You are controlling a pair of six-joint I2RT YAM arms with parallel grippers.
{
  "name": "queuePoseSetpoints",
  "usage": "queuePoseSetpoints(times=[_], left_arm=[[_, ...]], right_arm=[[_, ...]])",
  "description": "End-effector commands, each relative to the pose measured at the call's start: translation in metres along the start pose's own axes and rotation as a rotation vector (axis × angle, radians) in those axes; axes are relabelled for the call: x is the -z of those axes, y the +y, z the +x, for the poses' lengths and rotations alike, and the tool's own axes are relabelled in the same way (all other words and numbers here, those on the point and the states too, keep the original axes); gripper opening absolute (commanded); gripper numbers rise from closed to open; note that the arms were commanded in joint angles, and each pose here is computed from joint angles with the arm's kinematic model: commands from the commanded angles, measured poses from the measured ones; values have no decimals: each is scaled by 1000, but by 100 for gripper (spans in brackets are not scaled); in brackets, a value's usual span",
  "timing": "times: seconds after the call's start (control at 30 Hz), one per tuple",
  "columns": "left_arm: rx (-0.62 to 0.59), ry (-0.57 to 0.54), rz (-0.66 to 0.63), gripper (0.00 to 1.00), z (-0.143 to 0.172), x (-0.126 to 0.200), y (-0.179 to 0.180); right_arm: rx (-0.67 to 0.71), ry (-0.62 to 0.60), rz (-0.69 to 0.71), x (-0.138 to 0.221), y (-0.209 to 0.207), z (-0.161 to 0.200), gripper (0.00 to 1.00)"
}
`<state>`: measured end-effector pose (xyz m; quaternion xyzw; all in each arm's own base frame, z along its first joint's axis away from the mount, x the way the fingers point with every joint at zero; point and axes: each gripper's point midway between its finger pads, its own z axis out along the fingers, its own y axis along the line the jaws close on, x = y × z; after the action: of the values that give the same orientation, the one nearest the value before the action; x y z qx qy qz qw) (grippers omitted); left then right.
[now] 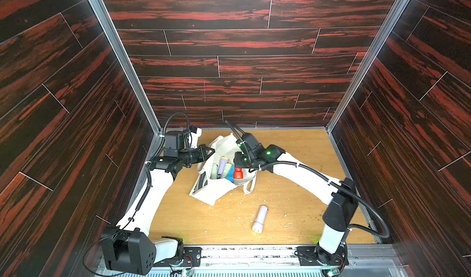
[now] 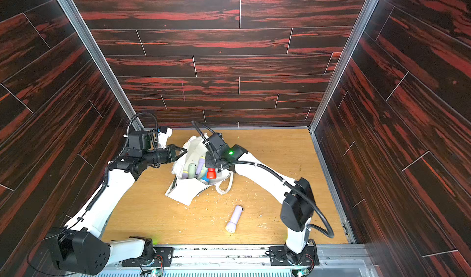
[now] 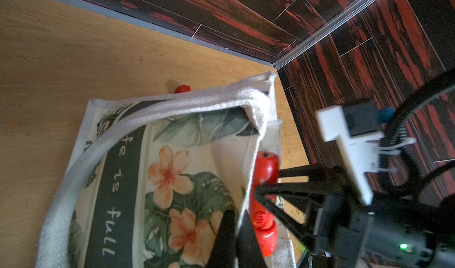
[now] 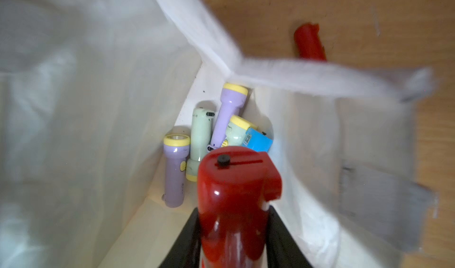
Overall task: Put the flashlights into the tote bags
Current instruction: Place the flashlight in the canvas bag.
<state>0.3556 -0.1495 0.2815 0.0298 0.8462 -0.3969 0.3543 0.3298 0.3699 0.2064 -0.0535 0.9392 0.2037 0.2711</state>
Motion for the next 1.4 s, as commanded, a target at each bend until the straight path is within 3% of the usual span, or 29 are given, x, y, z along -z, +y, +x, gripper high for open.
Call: queuePoseSetpoints(times=[0.0, 0.47, 0.83, 1.07, 1.37], left_arm=[[-61, -61, 53, 0, -16, 8, -20], [-45, -67, 27, 0, -17, 7, -15], [-51, -71, 26, 0, -17, 9, -16], [-52, -71, 28, 0, -17, 9, -16], [-55, -72, 27, 0, -17, 10, -17]], right_arm=[[-33, 45, 28, -22, -4, 15, 9], [-51, 129, 88, -57, -17, 46, 8], [-99, 222, 242, -75, -45, 62, 10], [-126, 258, 275, -79, -55, 68, 20], [-113, 202, 227, -64, -40, 44, 48]])
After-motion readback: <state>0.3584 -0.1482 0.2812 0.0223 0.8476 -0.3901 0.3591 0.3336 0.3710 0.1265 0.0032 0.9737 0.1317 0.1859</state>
